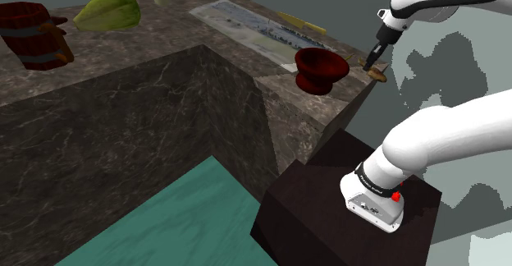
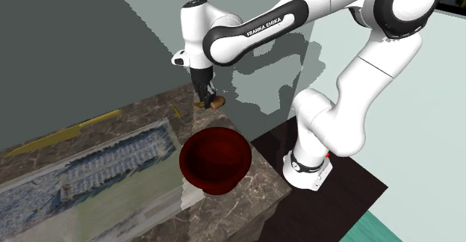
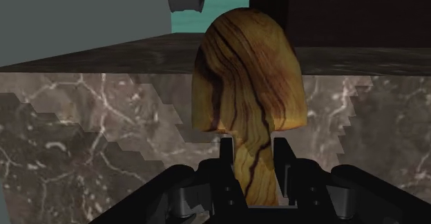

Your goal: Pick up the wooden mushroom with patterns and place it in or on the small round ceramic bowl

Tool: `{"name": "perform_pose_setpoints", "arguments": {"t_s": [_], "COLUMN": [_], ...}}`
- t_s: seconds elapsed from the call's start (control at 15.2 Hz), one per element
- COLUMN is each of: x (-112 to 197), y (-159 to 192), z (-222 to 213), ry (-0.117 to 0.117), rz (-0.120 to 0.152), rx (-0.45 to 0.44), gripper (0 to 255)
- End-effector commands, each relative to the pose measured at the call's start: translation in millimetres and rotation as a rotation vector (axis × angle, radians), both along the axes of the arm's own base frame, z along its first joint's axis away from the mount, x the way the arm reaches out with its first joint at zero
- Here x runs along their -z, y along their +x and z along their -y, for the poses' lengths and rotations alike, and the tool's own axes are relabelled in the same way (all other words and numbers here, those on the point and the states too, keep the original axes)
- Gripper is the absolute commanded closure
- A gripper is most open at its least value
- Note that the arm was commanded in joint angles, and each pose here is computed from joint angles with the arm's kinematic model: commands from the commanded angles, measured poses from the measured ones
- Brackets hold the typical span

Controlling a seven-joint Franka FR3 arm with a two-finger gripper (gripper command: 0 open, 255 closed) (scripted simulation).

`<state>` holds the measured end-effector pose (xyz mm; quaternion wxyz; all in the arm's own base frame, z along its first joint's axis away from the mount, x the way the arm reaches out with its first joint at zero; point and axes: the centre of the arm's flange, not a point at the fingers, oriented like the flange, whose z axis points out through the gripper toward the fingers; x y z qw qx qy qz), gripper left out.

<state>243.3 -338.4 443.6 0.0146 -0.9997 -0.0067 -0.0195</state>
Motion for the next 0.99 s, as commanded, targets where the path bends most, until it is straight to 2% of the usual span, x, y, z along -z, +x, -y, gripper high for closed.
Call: {"name": "perform_pose_setpoints", "arguments": {"t_s": [0.0, 0.92], "x": [-10.1, -84.0], "y": [-0.5, -0.5], "z": [0.7, 0.7], "ry": [0.000, 0.000], "rz": [0.000, 0.000], "rx": [0.000, 0.000], "gripper": [255, 255]}}
